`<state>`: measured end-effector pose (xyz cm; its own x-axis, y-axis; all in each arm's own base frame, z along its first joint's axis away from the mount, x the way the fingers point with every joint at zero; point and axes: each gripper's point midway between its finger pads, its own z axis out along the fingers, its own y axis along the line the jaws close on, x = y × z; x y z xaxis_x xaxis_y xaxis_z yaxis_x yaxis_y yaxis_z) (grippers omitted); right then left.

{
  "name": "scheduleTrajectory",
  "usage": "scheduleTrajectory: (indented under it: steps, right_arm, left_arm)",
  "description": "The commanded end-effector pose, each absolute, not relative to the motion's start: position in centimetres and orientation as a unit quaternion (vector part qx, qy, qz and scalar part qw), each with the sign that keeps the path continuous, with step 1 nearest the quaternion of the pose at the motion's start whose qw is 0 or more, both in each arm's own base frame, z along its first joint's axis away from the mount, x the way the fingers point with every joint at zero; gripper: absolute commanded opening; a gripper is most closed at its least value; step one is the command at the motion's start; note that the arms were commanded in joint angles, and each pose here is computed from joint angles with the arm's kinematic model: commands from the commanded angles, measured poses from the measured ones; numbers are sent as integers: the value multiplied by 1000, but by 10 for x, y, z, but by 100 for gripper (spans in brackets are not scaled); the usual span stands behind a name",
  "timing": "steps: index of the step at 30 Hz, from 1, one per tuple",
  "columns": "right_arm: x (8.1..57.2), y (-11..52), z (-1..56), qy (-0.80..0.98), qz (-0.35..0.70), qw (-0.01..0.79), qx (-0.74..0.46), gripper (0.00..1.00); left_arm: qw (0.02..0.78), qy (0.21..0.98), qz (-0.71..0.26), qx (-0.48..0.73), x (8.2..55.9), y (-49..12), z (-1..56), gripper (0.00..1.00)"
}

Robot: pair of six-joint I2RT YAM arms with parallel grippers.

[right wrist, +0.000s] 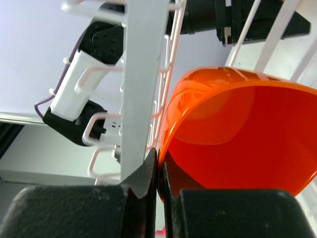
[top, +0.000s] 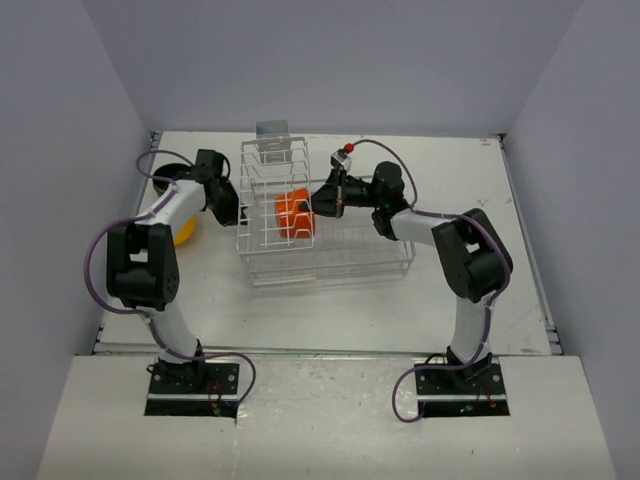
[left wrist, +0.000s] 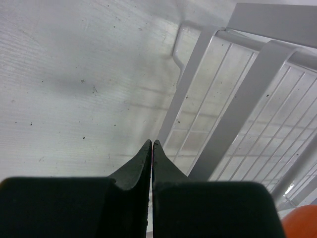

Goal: Unload the bowls from the dish rack

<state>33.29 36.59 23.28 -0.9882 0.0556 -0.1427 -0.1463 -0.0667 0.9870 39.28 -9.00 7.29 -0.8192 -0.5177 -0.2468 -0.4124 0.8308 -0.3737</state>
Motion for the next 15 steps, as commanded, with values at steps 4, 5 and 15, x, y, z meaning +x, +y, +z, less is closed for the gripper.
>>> scheduleTrajectory:
  steps: [4,5,15]
  right_arm:
    - [321,327,268,692,699,142,-111,0]
    - [326,321,262,705,685,149,-108,0]
    - [370,269,251,796,558,225,-70,0]
  left_arm:
    - [208,936,-165,-232,397,-85,97,0]
    - [209,936,-164,-231,397,-85,97,0]
    - [206,941,-141,-228,393,-77,92,0]
